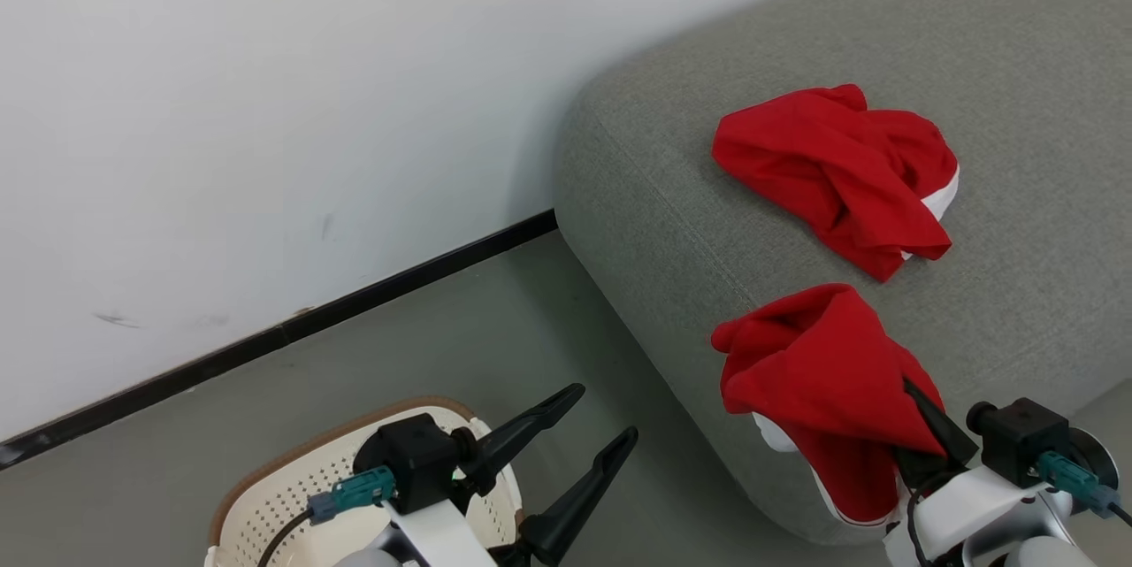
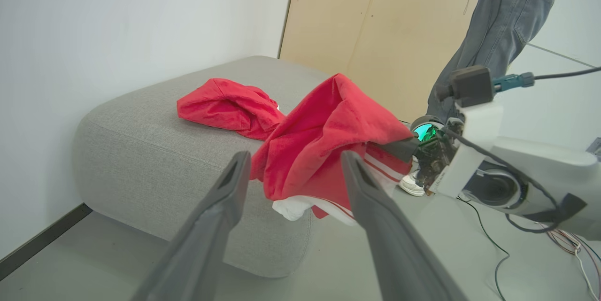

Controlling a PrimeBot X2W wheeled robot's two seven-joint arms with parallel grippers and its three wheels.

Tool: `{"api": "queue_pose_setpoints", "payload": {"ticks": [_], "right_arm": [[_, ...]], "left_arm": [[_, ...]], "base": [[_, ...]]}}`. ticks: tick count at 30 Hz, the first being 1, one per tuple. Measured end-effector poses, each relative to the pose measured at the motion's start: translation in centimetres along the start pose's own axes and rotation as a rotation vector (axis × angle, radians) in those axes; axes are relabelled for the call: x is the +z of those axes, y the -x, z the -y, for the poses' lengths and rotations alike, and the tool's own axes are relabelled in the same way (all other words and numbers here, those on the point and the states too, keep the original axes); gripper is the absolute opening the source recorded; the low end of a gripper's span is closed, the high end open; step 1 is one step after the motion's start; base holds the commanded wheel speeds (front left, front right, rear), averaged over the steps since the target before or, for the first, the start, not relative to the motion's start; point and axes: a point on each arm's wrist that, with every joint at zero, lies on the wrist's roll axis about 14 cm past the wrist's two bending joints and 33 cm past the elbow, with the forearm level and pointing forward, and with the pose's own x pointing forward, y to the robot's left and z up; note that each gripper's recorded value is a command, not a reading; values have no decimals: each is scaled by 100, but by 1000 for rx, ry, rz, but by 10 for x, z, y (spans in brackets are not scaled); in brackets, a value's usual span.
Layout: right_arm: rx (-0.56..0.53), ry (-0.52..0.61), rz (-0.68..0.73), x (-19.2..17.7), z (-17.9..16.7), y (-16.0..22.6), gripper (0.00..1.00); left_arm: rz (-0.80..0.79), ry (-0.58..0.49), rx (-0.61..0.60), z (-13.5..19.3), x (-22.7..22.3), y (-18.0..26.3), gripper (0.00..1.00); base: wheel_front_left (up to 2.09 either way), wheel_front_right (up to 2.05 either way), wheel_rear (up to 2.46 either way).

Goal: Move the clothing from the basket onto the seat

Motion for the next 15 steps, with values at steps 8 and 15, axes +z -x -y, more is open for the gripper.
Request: {"api": "queue_pose_setpoints", "payload": {"ticks": [8, 15], "right_arm": [[-39, 25, -9, 0, 16, 9, 0], [-84, 72, 8, 11, 40, 3, 0]], "left_arm": [[-10, 10, -24, 0, -4, -6, 100], [-14, 31, -37, -1, -8, -9, 100]], "base": [[0, 0, 0], [0, 0, 0]]}}
